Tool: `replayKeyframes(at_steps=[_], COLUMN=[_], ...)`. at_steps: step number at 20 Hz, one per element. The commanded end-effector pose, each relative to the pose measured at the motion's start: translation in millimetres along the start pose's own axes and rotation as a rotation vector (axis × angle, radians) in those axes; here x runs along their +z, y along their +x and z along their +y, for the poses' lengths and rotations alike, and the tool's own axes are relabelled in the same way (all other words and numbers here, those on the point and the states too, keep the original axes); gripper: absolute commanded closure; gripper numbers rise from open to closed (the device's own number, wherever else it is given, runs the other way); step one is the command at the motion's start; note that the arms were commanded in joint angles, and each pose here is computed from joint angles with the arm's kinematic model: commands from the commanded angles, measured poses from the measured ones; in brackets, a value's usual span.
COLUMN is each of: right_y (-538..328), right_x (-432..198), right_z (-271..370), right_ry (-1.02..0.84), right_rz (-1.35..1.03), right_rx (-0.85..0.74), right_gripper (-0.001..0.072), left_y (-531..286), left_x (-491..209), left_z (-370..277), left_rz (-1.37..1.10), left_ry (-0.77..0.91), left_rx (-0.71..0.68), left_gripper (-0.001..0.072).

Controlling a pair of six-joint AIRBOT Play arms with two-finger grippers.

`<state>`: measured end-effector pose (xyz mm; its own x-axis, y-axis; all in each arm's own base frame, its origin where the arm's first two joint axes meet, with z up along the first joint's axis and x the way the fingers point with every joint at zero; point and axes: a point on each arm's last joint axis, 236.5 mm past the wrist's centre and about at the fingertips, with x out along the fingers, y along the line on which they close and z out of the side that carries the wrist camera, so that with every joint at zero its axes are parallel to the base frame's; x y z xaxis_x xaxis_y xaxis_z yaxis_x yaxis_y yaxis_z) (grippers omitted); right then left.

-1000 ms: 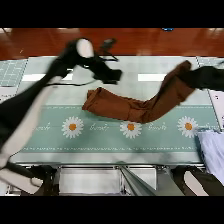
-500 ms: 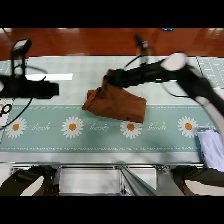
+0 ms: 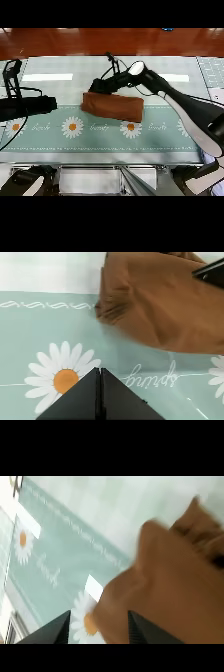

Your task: Fold the shirts.

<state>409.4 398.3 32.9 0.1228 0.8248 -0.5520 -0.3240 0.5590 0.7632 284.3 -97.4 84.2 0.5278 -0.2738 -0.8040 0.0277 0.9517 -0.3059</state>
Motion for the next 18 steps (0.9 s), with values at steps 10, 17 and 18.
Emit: replayKeyframes(at_steps=[10,17,18], right_y=[-367,-211,-198], right_x=[-82,-151,-149], right_z=[-186,-211,-212], right_ry=[0.331,0.505,0.520], right_rz=[-0.373,-0.232,-0.214], right_rx=[-0.618,-0.316,-0.291], right_gripper=[0.0294,0.0290,0.0290], left_y=[2,42,45], left_x=[19,-34,-40], left_z=[34,-18,-21], left_rz=[-0.066,0.056,0.066], left_ry=[-0.185,-0.150,-0.153], left_rx=[-0.004,-0.141,-0.147], left_gripper=[0.0688,0.0688,0.0688])
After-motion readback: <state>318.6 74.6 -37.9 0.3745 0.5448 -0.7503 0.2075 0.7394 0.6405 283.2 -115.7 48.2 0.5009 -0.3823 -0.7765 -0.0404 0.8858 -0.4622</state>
